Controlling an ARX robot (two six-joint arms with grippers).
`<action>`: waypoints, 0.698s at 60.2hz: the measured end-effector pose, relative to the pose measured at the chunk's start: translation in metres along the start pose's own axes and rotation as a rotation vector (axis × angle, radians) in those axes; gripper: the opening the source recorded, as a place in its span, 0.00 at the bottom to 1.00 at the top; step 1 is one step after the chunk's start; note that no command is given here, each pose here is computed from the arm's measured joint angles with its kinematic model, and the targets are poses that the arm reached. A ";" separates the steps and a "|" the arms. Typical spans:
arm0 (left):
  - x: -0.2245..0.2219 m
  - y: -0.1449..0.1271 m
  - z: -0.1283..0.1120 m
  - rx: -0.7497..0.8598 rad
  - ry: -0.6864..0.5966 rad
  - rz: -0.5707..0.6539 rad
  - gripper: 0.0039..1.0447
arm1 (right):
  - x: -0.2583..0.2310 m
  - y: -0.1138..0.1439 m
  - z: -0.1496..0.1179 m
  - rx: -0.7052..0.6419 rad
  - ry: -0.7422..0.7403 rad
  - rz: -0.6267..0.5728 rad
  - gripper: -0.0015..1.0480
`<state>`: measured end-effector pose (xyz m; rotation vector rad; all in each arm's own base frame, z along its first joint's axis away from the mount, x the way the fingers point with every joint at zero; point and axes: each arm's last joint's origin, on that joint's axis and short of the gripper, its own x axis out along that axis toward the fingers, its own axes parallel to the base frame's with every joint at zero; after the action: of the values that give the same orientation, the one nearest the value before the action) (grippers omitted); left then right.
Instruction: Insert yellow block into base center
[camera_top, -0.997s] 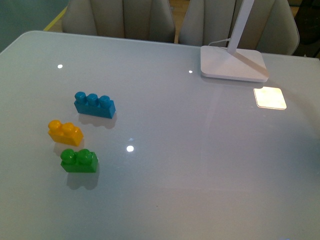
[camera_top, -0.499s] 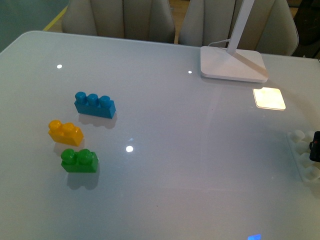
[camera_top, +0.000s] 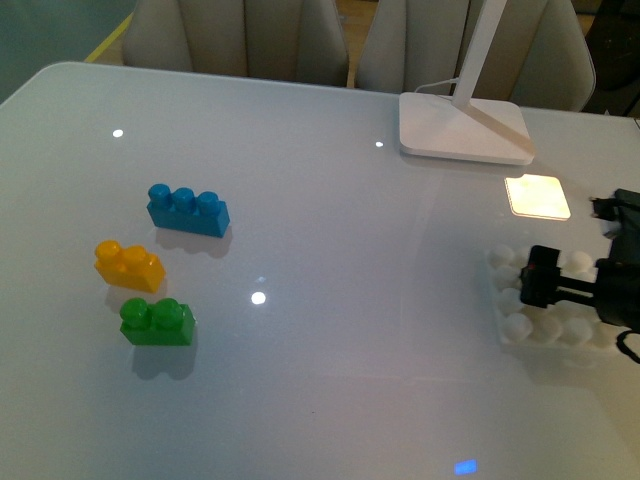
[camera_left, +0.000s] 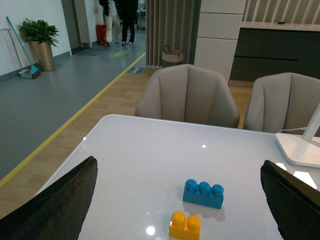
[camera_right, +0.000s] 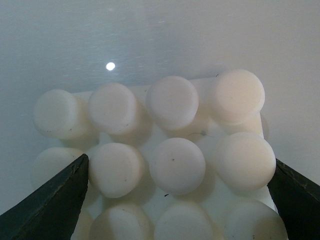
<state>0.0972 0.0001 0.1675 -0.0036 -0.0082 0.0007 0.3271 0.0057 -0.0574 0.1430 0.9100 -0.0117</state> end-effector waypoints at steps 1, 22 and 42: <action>0.000 0.000 0.000 0.000 0.000 0.000 0.93 | 0.000 0.003 0.000 0.000 0.000 0.002 0.92; 0.000 0.000 0.000 0.000 0.000 0.000 0.93 | 0.000 0.099 -0.020 -0.018 0.018 0.120 0.92; 0.000 0.000 0.000 0.000 0.000 0.000 0.93 | 0.007 0.144 -0.012 0.184 0.023 0.140 0.92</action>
<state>0.0972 0.0001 0.1675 -0.0040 -0.0082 0.0007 0.3322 0.1498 -0.0530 0.3785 0.9197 0.0365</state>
